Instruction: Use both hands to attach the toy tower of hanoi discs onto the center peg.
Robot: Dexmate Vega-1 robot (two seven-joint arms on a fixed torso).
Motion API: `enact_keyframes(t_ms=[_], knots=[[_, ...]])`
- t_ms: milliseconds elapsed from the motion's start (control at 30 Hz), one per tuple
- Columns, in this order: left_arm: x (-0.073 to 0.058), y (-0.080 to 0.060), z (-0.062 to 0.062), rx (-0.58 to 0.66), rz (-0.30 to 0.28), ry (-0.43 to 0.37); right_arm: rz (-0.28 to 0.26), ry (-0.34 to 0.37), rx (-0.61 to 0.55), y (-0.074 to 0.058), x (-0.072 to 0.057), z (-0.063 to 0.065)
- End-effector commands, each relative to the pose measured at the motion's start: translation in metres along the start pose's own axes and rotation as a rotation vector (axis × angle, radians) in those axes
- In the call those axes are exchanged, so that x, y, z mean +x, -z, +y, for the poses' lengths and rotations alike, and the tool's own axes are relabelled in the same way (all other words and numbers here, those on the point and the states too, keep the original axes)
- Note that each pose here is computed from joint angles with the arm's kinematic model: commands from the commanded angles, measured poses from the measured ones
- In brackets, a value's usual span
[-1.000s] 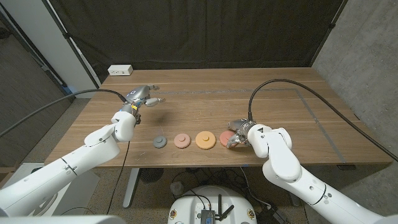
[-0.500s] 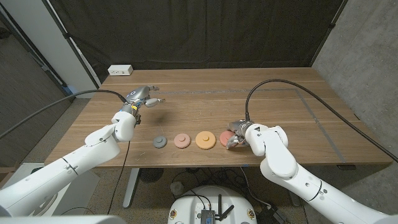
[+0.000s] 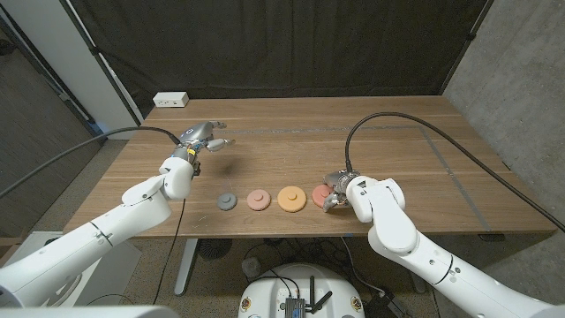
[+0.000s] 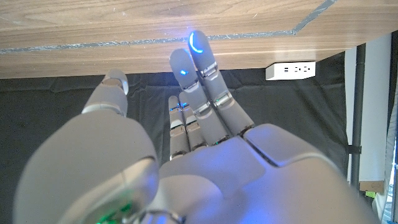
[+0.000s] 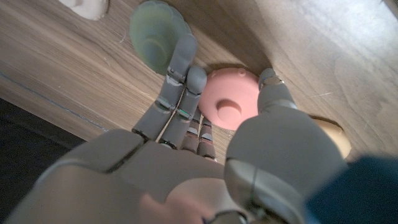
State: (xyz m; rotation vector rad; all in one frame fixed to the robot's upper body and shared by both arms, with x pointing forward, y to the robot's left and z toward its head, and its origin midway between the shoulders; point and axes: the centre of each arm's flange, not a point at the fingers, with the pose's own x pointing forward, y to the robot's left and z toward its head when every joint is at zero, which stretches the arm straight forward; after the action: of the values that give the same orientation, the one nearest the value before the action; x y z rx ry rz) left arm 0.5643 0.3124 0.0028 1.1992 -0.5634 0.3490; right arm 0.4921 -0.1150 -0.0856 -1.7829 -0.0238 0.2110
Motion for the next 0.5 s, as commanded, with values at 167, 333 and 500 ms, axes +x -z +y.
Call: enact_keyframes(t_ms=[167, 333, 500], knots=[[0.0012, -0.0017, -0.0032, -0.002, 0.001, 0.008, -0.002, -0.015, 0.007, 0.0035, 0.0019, 0.0067], [0.0000, -0.0038, -0.0043, -0.002, -0.002, 0.010, 0.001, -0.010, 0.013, 0.0059, 0.0005, 0.0094], [-0.0019, -0.0048, -0.0040, -0.001, -0.001, 0.009, -0.003, 0.018, 0.031, 0.0081, -0.0004, 0.0114]])
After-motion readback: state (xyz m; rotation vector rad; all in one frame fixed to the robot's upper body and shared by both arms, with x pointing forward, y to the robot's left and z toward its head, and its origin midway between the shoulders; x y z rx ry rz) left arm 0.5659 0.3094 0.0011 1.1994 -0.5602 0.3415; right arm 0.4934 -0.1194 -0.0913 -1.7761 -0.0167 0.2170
